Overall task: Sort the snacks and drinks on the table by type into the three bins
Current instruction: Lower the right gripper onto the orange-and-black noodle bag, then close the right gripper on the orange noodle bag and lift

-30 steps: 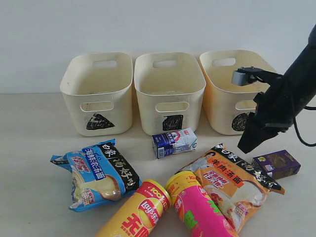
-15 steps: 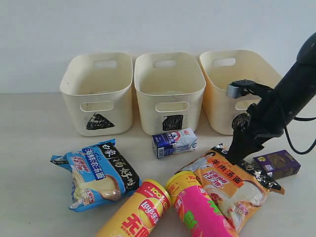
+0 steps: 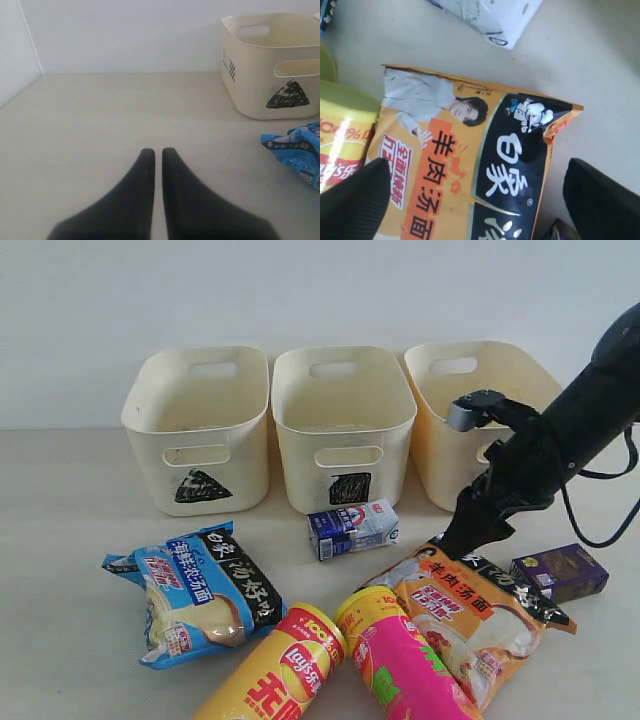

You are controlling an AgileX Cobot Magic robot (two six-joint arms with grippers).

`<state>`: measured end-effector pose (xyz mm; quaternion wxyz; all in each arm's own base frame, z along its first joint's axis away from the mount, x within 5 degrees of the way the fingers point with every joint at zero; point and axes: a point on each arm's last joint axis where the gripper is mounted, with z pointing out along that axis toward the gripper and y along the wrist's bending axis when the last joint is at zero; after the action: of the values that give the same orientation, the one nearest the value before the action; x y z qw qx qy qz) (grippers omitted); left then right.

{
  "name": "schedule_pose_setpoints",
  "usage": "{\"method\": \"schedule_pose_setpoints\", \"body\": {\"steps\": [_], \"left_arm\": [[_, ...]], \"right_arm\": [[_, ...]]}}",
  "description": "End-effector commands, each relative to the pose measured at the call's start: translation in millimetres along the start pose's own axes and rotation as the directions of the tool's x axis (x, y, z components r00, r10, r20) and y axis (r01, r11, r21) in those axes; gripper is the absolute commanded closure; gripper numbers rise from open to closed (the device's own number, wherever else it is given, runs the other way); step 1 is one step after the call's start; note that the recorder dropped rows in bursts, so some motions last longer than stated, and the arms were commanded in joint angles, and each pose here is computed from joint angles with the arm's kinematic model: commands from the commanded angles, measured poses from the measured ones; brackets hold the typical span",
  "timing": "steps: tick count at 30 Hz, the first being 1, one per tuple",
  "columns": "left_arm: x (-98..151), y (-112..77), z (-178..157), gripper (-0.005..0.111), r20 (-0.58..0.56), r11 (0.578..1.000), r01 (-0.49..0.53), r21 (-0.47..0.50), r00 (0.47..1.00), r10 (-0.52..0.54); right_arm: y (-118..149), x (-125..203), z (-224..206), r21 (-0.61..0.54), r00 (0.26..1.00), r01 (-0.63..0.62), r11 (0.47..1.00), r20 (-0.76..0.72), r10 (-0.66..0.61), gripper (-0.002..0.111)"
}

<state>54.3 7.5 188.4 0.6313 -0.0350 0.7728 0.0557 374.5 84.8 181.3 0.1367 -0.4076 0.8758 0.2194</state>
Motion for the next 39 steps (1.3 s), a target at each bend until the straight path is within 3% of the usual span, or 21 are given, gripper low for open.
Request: {"method": "schedule_pose_setpoints", "body": {"steps": [1,19,33,39], "left_arm": [[1,-0.1,0,0.102,0.002,1.000,0.010,0.001,1.000,-0.010],[1,-0.1,0,0.102,0.002,1.000,0.010,0.001,1.000,-0.010],[1,-0.1,0,0.102,0.002,1.000,0.010,0.001,1.000,-0.010],[1,-0.1,0,0.102,0.002,1.000,0.010,0.001,1.000,-0.010]], "right_arm": [[-1,-2,0,0.014,1.000,0.018,1.000,0.006,-0.018,0.023],[-4,9,12,0.043,0.999,0.036,0.998,-0.018,-0.035,0.023],[-19,24,51,-0.016,0.997,-0.019,1.000,-0.076,0.018,0.023],[-12,29,54,-0.118,0.993,-0.028,0.993,-0.119,0.014,0.023]]}}
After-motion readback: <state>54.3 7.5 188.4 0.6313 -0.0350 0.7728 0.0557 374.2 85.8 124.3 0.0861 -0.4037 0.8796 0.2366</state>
